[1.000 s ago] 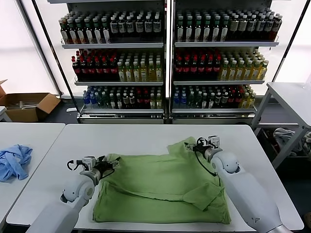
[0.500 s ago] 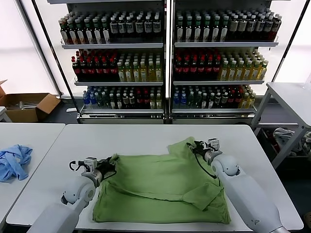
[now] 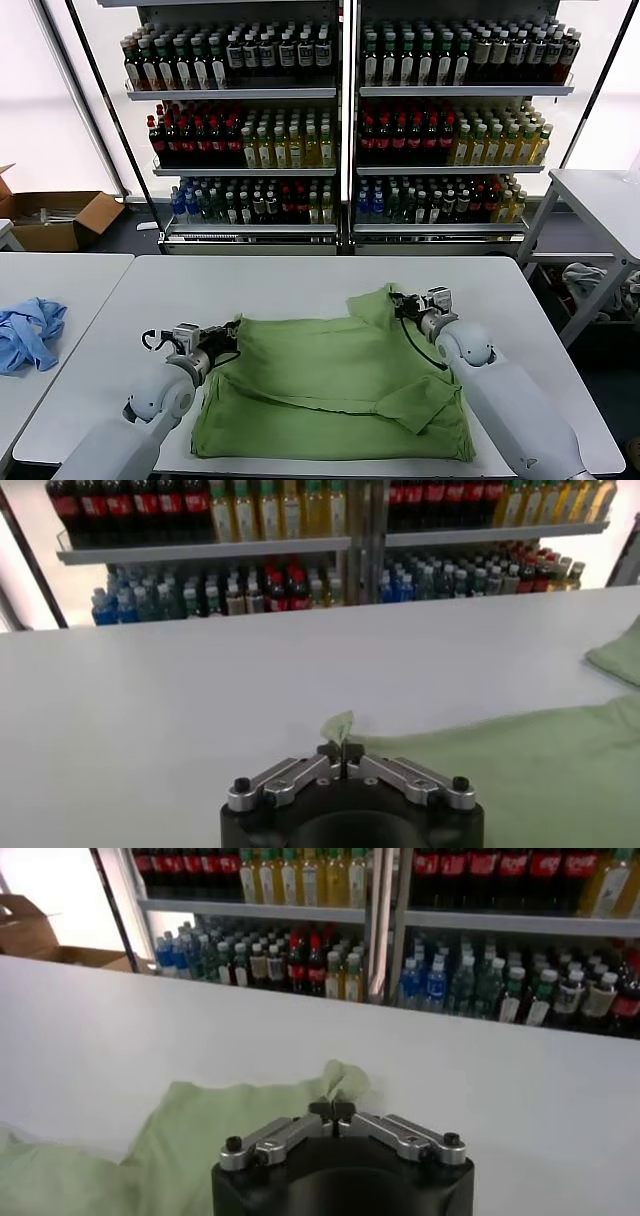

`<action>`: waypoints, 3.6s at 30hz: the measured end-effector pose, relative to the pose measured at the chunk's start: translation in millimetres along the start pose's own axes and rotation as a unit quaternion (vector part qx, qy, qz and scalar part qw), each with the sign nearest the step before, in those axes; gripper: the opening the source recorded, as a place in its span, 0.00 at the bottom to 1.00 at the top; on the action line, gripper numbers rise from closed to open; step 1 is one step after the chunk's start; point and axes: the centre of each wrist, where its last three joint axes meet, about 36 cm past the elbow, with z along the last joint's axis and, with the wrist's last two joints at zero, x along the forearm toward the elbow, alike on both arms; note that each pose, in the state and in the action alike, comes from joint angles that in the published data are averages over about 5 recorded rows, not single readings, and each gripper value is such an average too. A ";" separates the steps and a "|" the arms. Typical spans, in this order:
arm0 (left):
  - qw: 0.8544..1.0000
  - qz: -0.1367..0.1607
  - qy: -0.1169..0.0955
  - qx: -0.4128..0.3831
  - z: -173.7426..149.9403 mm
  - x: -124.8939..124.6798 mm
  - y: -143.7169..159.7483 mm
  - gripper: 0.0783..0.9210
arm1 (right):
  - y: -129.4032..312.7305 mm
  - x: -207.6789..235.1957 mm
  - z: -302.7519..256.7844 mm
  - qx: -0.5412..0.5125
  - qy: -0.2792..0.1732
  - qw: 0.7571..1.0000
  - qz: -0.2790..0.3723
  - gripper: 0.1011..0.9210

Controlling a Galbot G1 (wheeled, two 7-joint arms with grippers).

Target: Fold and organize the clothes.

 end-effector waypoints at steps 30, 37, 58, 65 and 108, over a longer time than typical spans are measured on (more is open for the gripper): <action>0.996 -0.016 -0.046 -0.081 37.9 133.1 -34.1 0.00 | 50.1 194.3 30.1 0.068 -0.048 0.996 -0.045 0.01; 0.994 -0.023 -0.040 -0.099 51.4 153.0 -39.7 0.00 | 60.8 235.8 38.6 0.069 -0.049 0.995 -0.047 0.01; 0.992 -0.036 -0.028 -0.116 82.5 170.4 -58.9 0.00 | 75.6 286.1 83.4 0.058 -0.039 0.997 0.019 0.01; 0.992 -0.044 -0.028 -0.118 86.2 166.1 -60.6 0.00 | 85.2 281.0 102.4 0.033 -0.049 0.995 0.075 0.01; 0.997 -0.040 -0.060 -0.041 76.3 209.1 -87.9 0.88 | 93.1 289.9 90.0 -0.003 -0.138 0.966 0.217 0.88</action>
